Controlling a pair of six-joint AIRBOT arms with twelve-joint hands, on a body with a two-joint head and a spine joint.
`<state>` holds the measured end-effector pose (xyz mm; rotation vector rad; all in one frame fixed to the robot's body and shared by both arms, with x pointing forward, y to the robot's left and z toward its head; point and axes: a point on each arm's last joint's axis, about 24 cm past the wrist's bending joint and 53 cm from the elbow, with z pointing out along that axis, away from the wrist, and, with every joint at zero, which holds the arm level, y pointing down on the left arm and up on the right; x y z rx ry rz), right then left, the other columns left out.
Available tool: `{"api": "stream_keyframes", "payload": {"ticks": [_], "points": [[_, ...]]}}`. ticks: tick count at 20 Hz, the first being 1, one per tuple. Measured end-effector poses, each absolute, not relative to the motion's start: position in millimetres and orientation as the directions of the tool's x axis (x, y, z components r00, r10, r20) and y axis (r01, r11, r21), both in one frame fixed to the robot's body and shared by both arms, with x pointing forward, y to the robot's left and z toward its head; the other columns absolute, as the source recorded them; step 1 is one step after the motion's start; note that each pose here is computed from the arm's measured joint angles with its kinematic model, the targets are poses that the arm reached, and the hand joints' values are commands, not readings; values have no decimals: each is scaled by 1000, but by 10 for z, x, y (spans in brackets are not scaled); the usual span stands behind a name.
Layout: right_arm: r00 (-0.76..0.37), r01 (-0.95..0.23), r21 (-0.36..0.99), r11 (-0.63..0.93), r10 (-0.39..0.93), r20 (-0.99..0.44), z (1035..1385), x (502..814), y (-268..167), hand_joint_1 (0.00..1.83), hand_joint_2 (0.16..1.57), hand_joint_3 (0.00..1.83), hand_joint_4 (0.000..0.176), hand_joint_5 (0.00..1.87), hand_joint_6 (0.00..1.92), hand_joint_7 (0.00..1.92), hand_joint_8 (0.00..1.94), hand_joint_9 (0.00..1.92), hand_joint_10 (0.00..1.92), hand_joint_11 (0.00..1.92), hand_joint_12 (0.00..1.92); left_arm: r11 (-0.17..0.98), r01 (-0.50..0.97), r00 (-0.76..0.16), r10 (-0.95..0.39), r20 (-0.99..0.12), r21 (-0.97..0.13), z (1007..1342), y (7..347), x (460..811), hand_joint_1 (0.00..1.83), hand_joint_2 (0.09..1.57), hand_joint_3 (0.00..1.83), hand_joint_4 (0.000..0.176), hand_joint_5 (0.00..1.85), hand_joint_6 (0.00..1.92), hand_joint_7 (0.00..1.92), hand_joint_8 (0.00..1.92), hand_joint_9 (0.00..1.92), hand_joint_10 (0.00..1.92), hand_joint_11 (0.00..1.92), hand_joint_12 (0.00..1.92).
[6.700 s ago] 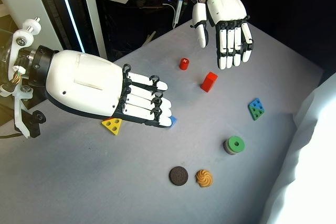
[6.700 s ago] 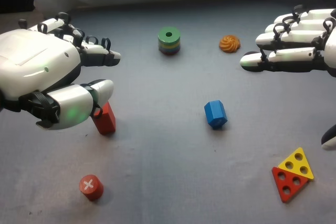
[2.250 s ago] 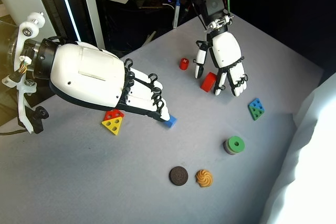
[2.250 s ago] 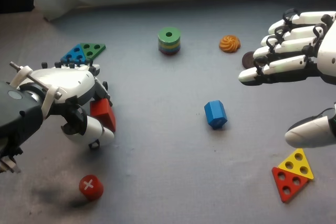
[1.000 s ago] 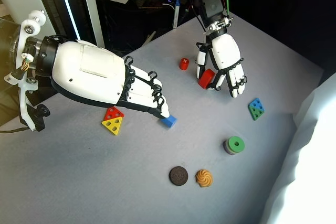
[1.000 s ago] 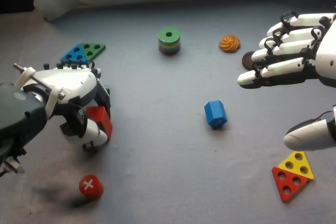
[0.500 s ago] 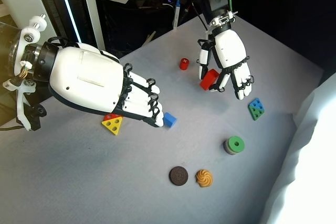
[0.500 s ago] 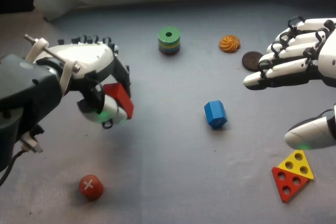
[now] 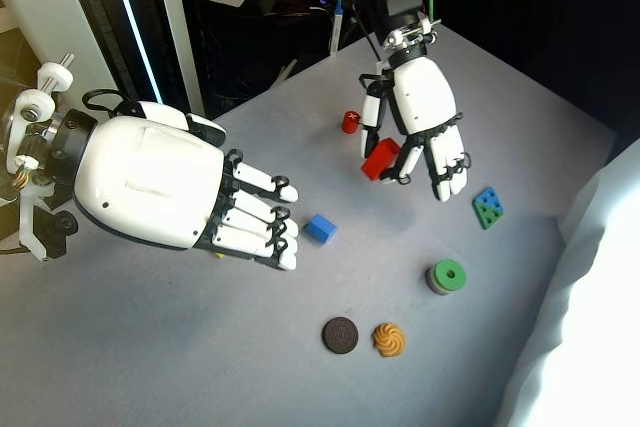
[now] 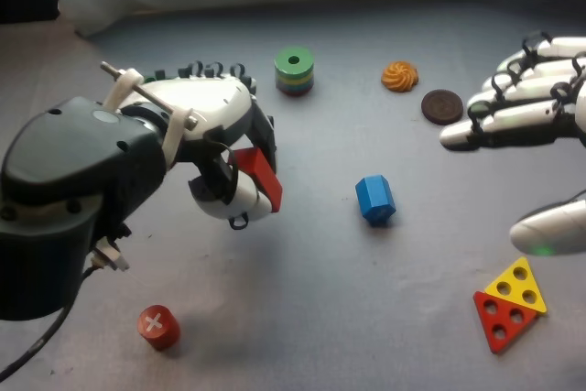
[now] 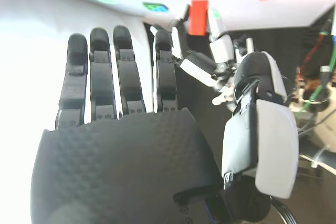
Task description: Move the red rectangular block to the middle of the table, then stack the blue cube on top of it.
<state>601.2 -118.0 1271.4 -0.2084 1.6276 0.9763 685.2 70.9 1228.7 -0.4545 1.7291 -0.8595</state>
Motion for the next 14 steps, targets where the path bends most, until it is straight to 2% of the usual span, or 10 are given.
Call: {"api": "stream_keyframes", "payload": {"ticks": [1, 3, 4, 7, 8, 11, 12, 13, 14], "points": [[-309, -607, 482, 631, 372, -875, 12730, 6013, -1192, 17, 1067, 1, 0, 225, 1, 219, 0, 189, 1, 0, 387, 672, 126, -322, -668, -671, -729, 12268, 703, 6861, 1062, 1064, 0, 140, 1086, 804, 92, 5, 0, 0, 4, 50], [-287, -613, 469, 636, 374, -882, 12725, 6013, -1215, 32, 1065, 0, 0, 228, 2, 222, 1, 190, 1, 0, 375, 673, 118, -320, -670, -669, -730, 12213, 723, 6875, 1061, 1063, 0, 143, 1088, 802, 104, 8, 0, 0, 13, 57], [-286, -607, 470, 640, 376, -881, 12702, 6019, -1232, 26, 1066, 0, 0, 231, 2, 227, 3, 193, 2, 0, 380, 677, 116, -318, -668, -673, -727, 12189, 733, 6876, 1065, 1068, 1, 122, 1077, 819, 97, 3, 0, 0, 5, 63], [-266, -570, 496, 655, 425, -866, 12706, 6091, -1351, 28, 1072, 1, 0, 212, 0, 208, 0, 171, 0, 0, 324, 687, 116, -318, -658, -683, -717, 12105, 744, 6877, 1063, 1071, 1, 123, 1072, 827, 97, 2, 0, 0, 21, 79], [-255, -565, 492, 662, 428, -867, 12719, 6109, -1370, 53, 1059, 0, 0, 236, 4, 230, 3, 196, 5, 0, 389, 686, 111, -323, -659, -679, -719, 12059, 749, 6869, 1062, 1071, 1, 124, 1072, 828, 101, 3, 2, 1, 23, 82], [-248, -572, 476, 668, 413, -876, 12699, 6112, -1330, 15, 1065, 2, 0, 233, 3, 230, 4, 196, 4, 0, 413, 690, 111, -326, -655, -682, -715, 11986, 748, 6870, 1061, 1071, 1, 127, 1071, 830, 102, 2, 0, 0, 20, 89], [-254, -568, 480, 668, 413, -875, 12682, 6112, -1315, 6, 1067, 2, 0, 222, 1, 221, 2, 185, 1, 0, 389, 688, 108, -329, -656, -679, -718, 11971, 738, 6866, 1073, 1068, 0, 99, 1081, 815, 110, 1, 5, 0, 3, 138], [-259, -567, 486, 666, 416, -872, 12676, 6107, -1303, 39, 1061, 0, 0, 225, 3, 221, 2, 185, 2, 0, 381, 689, 114, -331, -653, -681, -716, 11968, 718, 6860, 1074, 1068, 0, 97, 1080, 816, 113, 1, 6, 0, 0, 131], [-260, -565, 489, 665, 418, -870, 12676, 6108, -1304, 41, 1058, 0, 0, 229, 4, 223, 2, 187, 2, 0, 381, 692, 121, -331, -648, -686, -712, 11953, 705, 6852, 1067, 1073, 1, 107, 1067, 836, 105, 2, 0, 0, 0, 111]]}}
